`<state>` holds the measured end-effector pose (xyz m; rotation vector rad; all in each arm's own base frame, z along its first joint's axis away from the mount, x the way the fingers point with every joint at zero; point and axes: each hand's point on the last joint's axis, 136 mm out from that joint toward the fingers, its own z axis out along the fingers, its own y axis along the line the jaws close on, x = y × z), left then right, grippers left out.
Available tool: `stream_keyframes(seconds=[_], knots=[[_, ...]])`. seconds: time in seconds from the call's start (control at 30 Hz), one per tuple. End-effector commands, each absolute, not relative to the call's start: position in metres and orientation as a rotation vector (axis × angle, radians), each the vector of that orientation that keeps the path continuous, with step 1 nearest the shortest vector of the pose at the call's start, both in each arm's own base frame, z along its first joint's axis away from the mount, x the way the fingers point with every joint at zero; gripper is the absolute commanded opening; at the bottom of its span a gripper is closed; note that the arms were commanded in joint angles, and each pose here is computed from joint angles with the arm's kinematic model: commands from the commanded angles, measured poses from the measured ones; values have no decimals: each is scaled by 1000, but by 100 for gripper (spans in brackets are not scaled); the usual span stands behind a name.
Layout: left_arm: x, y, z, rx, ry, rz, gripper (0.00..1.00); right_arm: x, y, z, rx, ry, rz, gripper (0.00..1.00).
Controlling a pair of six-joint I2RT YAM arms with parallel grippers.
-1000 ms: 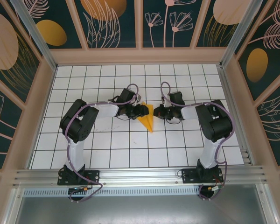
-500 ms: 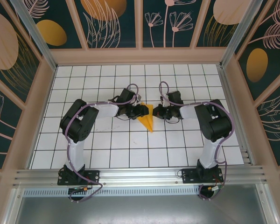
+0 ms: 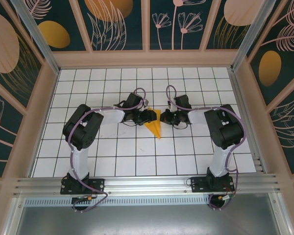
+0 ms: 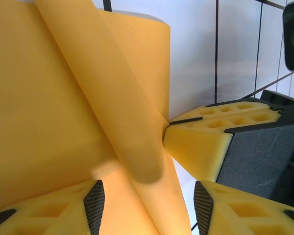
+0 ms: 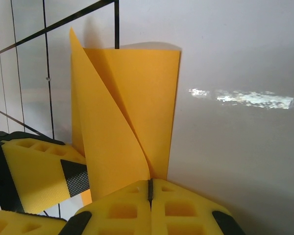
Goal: Fold a paper plane with a square sheet of paper (fold left side to right side)
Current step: Fourth fold the wing at the center of the table.
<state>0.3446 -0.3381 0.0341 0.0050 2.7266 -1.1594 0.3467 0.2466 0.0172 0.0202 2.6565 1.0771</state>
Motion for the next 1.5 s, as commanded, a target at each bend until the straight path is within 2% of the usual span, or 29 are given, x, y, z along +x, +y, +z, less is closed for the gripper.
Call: stream_keyframes(seconds=[0.0, 0.1, 0.2, 0.4, 0.77, 1.03, 1.47], knots=[[345, -330, 49, 28, 2709, -1108, 54, 321, 234, -17, 60, 2813, 937, 1], [346, -334, 61, 45, 2686, -1138, 53, 320, 234, -18, 62, 2812, 936, 1], [348, -338, 62, 37, 2680, -1176, 47, 321, 235, -16, 57, 2806, 939, 1], [350, -352, 60, 40, 2671, -1268, 42, 322, 236, -15, 49, 2803, 934, 1], [354, -362, 54, 32, 2671, -1329, 41, 322, 236, -15, 44, 2807, 927, 1], [352, -351, 31, 25, 2739, -1202, 41, 323, 235, -16, 41, 2812, 903, 1], [344, -343, 2, -2, 2810, -1146, 41, 328, 237, -10, 31, 2791, 913, 2]])
